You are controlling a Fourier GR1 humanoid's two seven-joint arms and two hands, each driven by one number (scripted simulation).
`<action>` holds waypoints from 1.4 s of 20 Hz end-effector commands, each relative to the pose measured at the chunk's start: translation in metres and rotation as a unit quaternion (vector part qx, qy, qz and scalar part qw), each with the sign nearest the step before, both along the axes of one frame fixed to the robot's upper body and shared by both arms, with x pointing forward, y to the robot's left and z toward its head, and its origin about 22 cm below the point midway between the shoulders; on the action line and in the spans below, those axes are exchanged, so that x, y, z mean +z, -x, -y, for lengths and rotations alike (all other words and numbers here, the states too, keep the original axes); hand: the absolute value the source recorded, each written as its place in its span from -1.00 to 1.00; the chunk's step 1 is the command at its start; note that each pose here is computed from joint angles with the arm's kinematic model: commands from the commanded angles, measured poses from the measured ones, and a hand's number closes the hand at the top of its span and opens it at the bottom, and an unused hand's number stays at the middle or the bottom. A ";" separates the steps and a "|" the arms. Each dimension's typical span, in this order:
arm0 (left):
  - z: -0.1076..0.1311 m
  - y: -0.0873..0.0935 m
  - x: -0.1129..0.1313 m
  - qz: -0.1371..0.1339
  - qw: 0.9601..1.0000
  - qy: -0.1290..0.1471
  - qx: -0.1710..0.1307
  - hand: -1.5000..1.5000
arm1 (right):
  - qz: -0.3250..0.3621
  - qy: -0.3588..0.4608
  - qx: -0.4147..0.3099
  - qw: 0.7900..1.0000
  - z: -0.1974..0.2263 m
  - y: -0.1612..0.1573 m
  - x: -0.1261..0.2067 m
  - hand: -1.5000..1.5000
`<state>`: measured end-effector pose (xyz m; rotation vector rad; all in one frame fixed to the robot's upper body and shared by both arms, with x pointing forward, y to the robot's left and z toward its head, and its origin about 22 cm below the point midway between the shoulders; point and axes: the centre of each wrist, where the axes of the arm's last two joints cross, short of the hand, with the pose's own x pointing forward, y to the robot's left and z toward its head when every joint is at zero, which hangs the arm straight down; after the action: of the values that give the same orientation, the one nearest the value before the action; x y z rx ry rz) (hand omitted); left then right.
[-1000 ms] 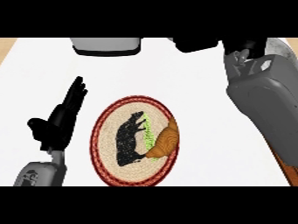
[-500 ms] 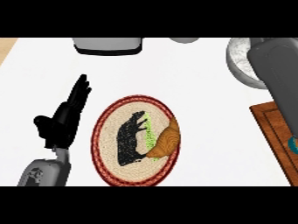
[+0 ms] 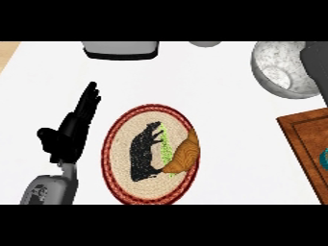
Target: Pick the squash from the placemat and place it in the bowl
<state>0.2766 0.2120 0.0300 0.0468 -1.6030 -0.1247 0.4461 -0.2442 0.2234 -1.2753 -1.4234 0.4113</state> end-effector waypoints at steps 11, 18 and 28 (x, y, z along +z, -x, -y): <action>-0.006 0.006 0.015 0.009 1.000 -0.007 -0.011 0.00 | -0.070 -0.004 -0.039 0.997 0.101 0.002 -0.081 1.00; 0.007 -0.002 0.012 0.006 1.000 0.003 -0.011 0.00 | -0.097 -0.128 0.022 0.987 0.134 0.022 -0.118 -1.00; -0.001 0.002 0.001 0.000 1.000 -0.005 -0.004 0.00 | 0.079 -0.192 0.068 0.976 0.138 0.016 -0.088 -1.00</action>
<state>0.2764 0.2097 0.0312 0.0401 -1.6120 -0.1368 0.4286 -0.3784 0.1220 -0.9240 -1.5247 0.2183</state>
